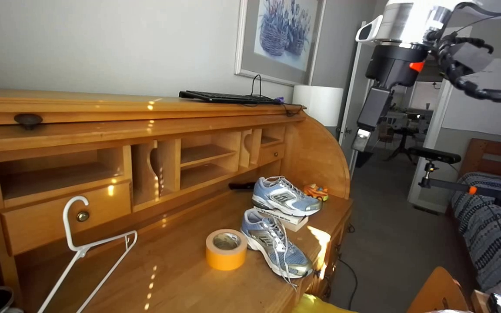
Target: Move the sneakers to the right and stack them together.
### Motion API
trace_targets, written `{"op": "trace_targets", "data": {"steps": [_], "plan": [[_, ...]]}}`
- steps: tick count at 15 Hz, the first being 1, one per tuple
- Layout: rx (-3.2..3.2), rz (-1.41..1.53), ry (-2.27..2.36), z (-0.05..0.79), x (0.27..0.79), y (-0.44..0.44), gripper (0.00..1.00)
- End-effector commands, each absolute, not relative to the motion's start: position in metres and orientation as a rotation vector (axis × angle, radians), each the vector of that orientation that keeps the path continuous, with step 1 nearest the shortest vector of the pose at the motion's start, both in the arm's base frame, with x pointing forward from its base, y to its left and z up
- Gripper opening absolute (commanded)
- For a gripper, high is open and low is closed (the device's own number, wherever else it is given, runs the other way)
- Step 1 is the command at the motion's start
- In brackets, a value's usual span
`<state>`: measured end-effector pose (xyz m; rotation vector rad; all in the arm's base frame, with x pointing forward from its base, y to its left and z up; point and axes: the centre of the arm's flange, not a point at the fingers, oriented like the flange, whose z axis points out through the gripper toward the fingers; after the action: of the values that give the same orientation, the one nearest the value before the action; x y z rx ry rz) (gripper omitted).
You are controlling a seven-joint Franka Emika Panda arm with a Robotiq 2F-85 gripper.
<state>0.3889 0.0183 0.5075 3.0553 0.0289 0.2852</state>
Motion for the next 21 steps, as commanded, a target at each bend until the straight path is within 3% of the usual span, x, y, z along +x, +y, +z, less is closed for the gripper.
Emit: {"op": "trace_targets", "data": {"steps": [1, 7, 8, 15, 21], "plan": [[3.095, 0.341, 0.060, 0.492, 0.419, -0.027, 1.00], [3.104, 0.287, 0.073, 0.464, 0.457, -0.069, 1.00], [3.088, 0.325, 0.066, 0.469, 0.434, -0.061, 1.00], [3.055, 0.285, -0.010, 0.462, 0.450, -0.067, 1.00], [3.046, 0.440, -0.210, 0.450, 0.470, -0.111, 1.00]]}}
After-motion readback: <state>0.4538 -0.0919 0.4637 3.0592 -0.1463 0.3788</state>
